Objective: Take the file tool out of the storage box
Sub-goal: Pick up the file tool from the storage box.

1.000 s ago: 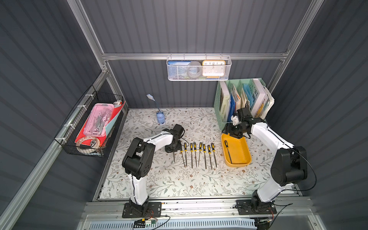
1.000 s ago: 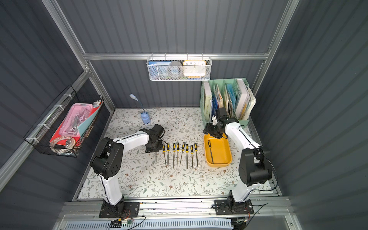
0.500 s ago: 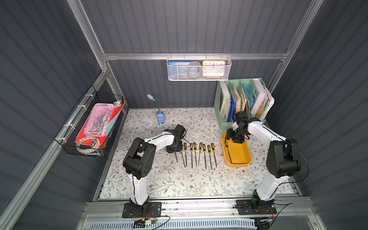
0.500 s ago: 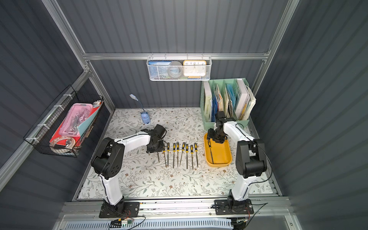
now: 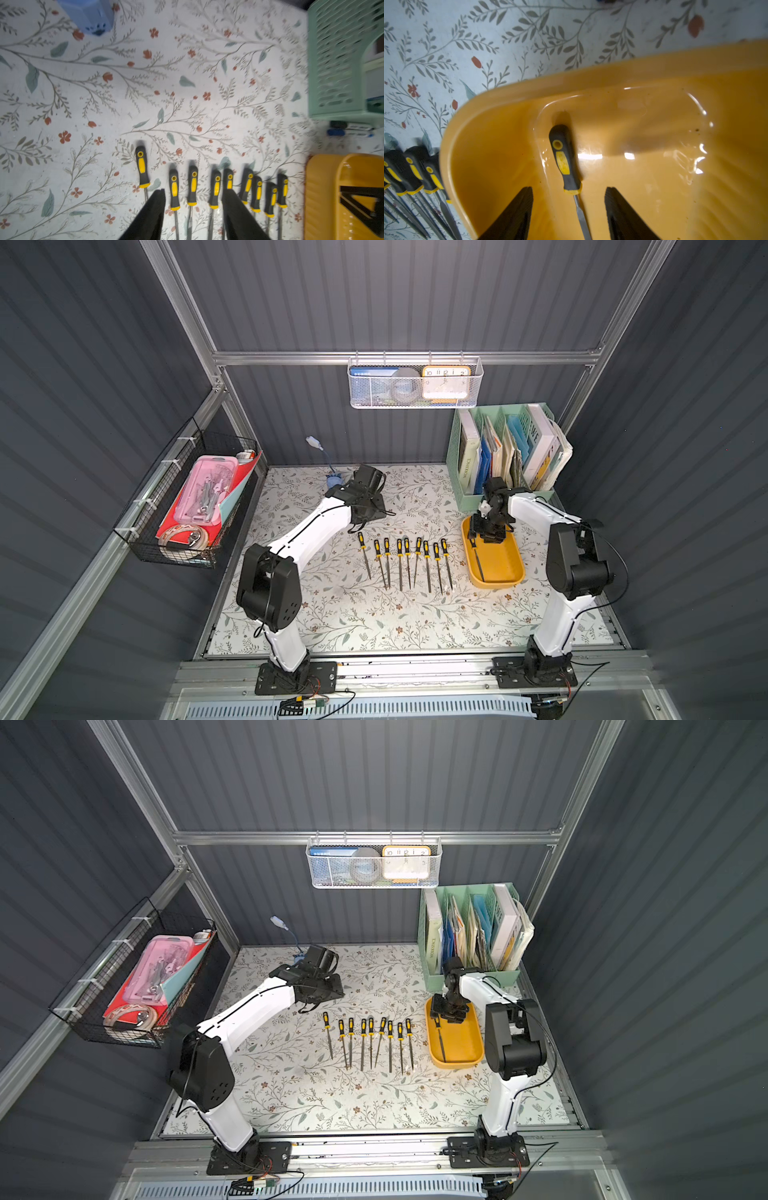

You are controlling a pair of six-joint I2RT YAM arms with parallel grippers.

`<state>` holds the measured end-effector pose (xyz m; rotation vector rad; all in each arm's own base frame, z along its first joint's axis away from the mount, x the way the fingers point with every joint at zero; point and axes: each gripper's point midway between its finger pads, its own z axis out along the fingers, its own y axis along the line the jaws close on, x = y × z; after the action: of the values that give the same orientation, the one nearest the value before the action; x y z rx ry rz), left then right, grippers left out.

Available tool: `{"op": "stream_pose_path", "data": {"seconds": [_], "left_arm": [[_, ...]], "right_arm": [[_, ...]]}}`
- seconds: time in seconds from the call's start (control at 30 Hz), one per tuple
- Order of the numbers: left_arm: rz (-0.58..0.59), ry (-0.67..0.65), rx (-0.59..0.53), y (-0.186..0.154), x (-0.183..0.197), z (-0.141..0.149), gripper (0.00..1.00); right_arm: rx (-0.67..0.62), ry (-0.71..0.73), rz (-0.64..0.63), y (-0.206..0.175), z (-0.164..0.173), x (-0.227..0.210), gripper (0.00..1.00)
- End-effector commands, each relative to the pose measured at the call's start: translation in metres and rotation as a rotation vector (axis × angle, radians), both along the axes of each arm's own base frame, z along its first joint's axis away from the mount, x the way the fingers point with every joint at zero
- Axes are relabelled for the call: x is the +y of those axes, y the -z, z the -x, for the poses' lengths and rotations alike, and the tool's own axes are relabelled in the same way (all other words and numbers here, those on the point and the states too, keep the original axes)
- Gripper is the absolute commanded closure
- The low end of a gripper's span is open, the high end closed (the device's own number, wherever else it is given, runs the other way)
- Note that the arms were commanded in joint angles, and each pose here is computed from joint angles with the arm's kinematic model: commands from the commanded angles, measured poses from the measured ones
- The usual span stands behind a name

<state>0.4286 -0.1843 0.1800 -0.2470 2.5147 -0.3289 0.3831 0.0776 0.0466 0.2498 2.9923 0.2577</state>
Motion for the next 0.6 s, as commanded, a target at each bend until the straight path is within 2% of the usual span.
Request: {"op": "stream_pose_path", "data": {"seconds": [0.0,0.27,0.4,0.47,0.57], "left_arm": [[0.061,0.03,-0.009,-0.009,0.0,-0.005,0.49],[0.125,0.067,-0.055,-0.026,-0.007,-0.016,0.48],[0.132,0.088,-0.058,-0.031,-0.011,-0.022,0.47],[0.156,0.112,-0.07,-0.038,-0.018,-0.023,0.46],[0.256,0.222,-0.131,-0.063,-0.04,-0.024,0.44]], "right_arm": [[0.02,-0.034,0.046,0.009,-0.002,0.001,0.41],[0.048,-0.019,0.1,0.024,-0.01,-0.003,0.61],[0.071,-0.031,0.111,0.029,-0.011,-0.004,0.84],[0.069,-0.029,0.096,0.023,-0.011,-0.002,0.97],[-0.001,-0.01,0.034,-0.006,-0.017,0.004,1.0]]}}
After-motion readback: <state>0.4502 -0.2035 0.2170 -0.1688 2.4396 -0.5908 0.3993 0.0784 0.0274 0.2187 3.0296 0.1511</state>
